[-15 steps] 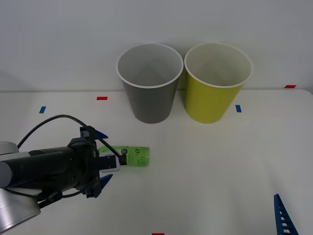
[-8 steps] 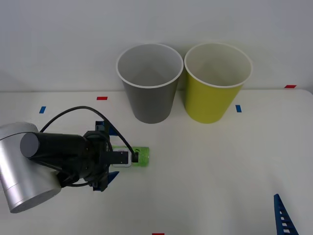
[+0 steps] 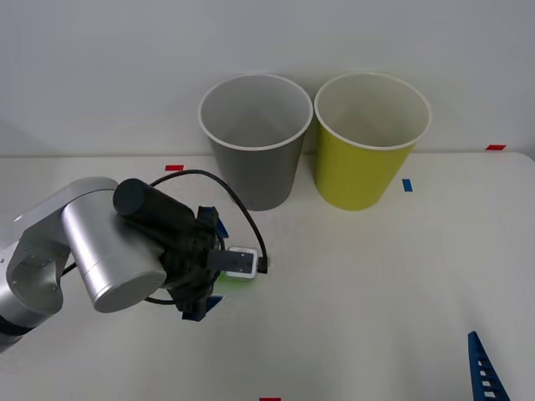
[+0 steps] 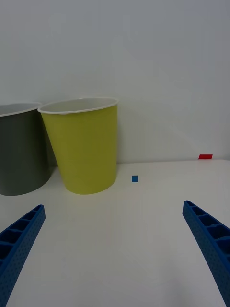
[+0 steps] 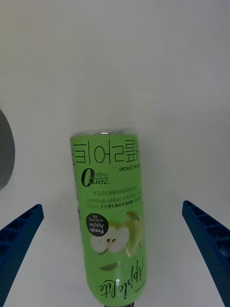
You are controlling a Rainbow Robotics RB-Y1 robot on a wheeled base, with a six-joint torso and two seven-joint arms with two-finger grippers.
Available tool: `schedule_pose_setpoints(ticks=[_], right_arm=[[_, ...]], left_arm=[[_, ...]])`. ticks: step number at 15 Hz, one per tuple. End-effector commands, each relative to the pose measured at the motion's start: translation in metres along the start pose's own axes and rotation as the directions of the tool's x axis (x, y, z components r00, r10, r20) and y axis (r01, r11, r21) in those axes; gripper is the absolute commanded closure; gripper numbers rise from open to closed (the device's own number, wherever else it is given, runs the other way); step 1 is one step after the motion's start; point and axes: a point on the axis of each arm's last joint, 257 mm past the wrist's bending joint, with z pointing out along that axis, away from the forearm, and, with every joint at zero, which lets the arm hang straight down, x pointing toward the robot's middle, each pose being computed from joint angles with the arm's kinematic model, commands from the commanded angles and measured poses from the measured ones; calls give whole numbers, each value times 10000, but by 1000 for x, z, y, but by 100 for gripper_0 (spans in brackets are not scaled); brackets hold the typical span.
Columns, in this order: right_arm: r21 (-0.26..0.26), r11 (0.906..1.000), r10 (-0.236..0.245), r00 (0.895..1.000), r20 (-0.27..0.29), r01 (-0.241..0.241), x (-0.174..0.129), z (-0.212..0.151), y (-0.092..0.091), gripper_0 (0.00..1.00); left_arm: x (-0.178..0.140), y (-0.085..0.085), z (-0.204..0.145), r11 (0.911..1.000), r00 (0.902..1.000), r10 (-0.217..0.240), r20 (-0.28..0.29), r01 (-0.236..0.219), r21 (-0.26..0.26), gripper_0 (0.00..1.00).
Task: Put cans in the gray bin and PET bottles in the light green bin.
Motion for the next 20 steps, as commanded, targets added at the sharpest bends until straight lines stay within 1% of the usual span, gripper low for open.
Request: schedule_pose_setpoints(ticks=[1, 2, 3, 4, 5, 6, 7, 9, 11, 13, 15, 17, 20], right_arm=[[0, 10000, 0, 10000, 1, 0, 0, 0, 0, 0], [0, 10000, 0, 10000, 1, 0, 0, 0, 0, 0], [0, 10000, 0, 10000, 1, 0, 0, 0, 0, 0], [0, 10000, 0, 10000, 1, 0, 0, 0, 0, 0], [0, 10000, 0, 10000, 1, 0, 0, 0, 0, 0], [0, 10000, 0, 10000, 1, 0, 0, 0, 0, 0], [0, 10000, 0, 10000, 1, 0, 0, 0, 0, 0], [0, 10000, 0, 10000, 1, 0, 0, 0, 0, 0], [0, 10000, 0, 10000, 1, 0, 0, 0, 0, 0], [0, 10000, 0, 10000, 1, 0, 0, 0, 0, 0], [0, 10000, 0, 10000, 1, 0, 0, 0, 0, 0], [0, 10000, 0, 10000, 1, 0, 0, 0, 0, 0], [0, 10000, 0, 10000, 1, 0, 0, 0, 0, 0]], left_arm=[[-9, 9, 16, 9992, 9994, -328, 62, 326, 222, 0], [-8, 12, 19, 9995, 9998, -182, -6, 182, 256, 0], [-6, 15, 21, 9993, 9998, 150, -109, -146, 333, 0], [-6, 16, 20, 9988, 9995, 214, -248, -202, 454, 0], [-7, 18, 20, 9983, 9990, 254, -356, -235, 536, 0], [-5, 15, 21, 9969, 9984, 260, -502, -221, 754, 0], [-5, 10, 28, 9947, 9984, 184, -525, -129, 1022, 0], [-10, 7, 38, 9913, 9988, 125, -470, -63, 1314, 0], [-8, 7, 47, 9864, 9965, 662, -514, -576, 1538, 0], [-7, 7, 50, 9826, 9959, 671, -609, -553, 1776, 0], [-1, 8, 55, 9786, 9951, 509, -852, -327, 2031, 0], [12, 14, 58, 9789, 9923, 331, -1196, -80, 2040, 0], [15, 16, 61, 9781, 9910, 173, -1326, 107, 2078, 0]])
